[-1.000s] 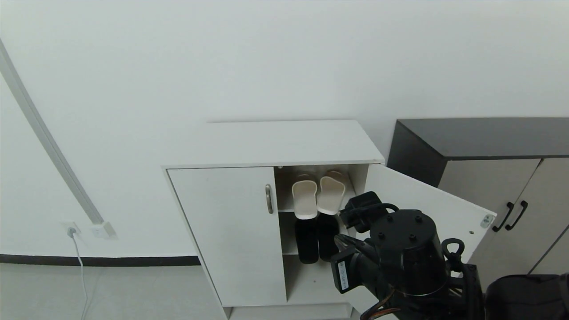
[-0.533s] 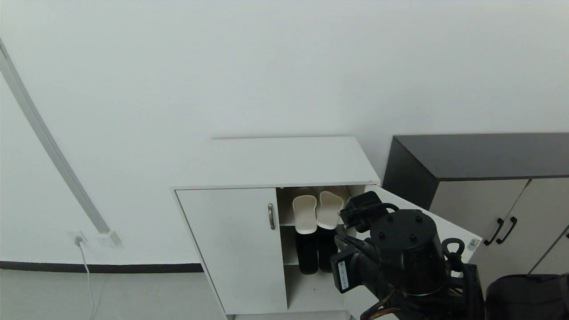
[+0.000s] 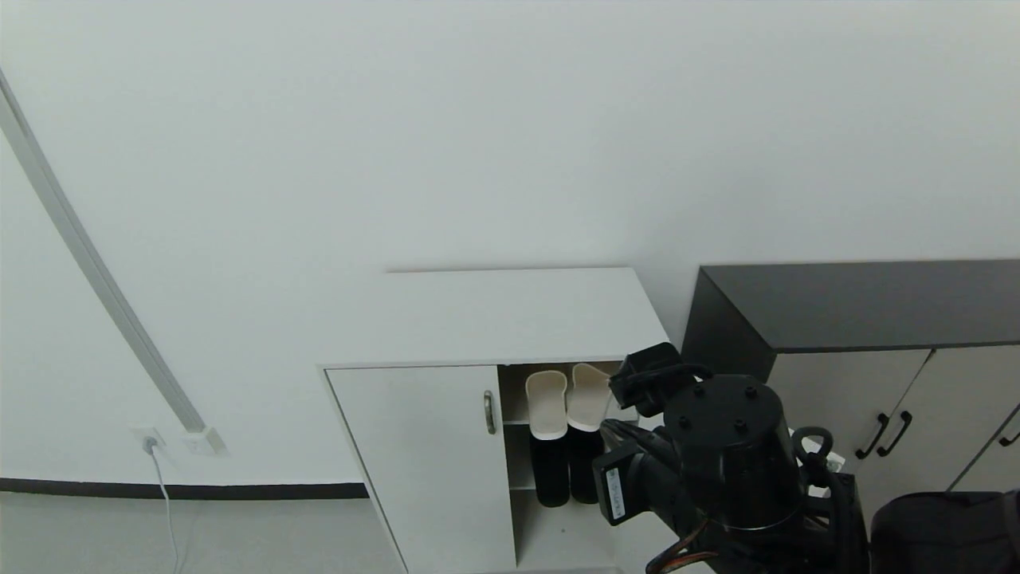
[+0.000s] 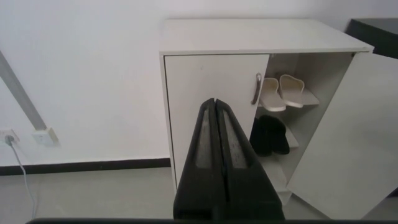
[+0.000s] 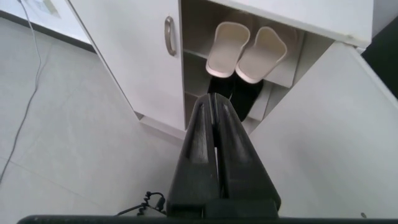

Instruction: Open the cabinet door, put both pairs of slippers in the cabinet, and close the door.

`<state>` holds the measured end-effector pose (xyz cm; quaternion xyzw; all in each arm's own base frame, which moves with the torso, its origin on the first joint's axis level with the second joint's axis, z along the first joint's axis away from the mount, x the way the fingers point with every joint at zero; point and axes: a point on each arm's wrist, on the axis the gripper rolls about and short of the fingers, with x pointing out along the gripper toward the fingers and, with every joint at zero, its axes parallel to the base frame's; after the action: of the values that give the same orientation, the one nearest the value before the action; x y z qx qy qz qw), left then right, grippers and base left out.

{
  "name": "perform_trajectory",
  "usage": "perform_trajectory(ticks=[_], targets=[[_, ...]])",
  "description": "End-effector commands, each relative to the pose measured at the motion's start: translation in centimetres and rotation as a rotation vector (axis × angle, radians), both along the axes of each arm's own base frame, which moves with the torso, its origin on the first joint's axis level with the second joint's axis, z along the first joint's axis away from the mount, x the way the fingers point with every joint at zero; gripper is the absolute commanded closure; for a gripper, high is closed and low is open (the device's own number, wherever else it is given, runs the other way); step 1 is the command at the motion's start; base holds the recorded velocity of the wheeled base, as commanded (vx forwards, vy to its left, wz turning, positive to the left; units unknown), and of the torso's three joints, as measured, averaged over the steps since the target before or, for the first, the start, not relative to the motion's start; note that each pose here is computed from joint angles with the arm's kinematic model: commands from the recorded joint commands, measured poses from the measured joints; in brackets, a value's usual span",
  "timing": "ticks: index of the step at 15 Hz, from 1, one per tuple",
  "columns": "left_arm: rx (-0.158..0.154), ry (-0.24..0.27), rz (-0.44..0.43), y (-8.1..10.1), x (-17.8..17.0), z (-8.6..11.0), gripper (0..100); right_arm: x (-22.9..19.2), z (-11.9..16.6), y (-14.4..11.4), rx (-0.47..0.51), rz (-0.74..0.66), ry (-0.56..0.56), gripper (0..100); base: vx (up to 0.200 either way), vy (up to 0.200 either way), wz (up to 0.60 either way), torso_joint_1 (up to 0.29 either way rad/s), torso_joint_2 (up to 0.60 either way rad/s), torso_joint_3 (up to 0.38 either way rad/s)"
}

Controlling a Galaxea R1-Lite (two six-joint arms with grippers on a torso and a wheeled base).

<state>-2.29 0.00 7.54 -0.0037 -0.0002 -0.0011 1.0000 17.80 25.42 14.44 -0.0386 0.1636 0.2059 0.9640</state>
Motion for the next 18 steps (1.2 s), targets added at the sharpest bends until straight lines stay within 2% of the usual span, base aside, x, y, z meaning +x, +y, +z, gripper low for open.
perform_trajectory(ticks=[1, 6, 12, 18], targets=[[0.000, 0.002, -0.001, 0.00, 0.01, 0.00, 100, 0.06, -0.03, -0.01, 0.000, -0.002, 0.000, 100, 0.000, 0.000, 0.00, 0.163, -0.36, -0.207], [0.000, 0.002, 0.001, 0.00, 0.01, 0.00, 100, 0.53, -0.36, -0.15, -0.008, -0.014, 0.007, 100, 0.000, 0.000, 0.00, 0.154, -0.33, -0.172], [0.000, 0.000, -0.001, 0.00, 0.01, 0.01, 100, 0.70, -0.46, -0.23, -0.011, -0.019, 0.009, 100, 0.000, 0.000, 0.00, 0.004, -0.01, -0.005], [0.000, 0.000, 0.001, 0.00, 0.01, 0.01, 100, 0.79, -0.51, -0.27, -0.013, -0.022, 0.010, 100, 0.000, 0.000, -0.60, 0.004, 0.00, -0.003]])
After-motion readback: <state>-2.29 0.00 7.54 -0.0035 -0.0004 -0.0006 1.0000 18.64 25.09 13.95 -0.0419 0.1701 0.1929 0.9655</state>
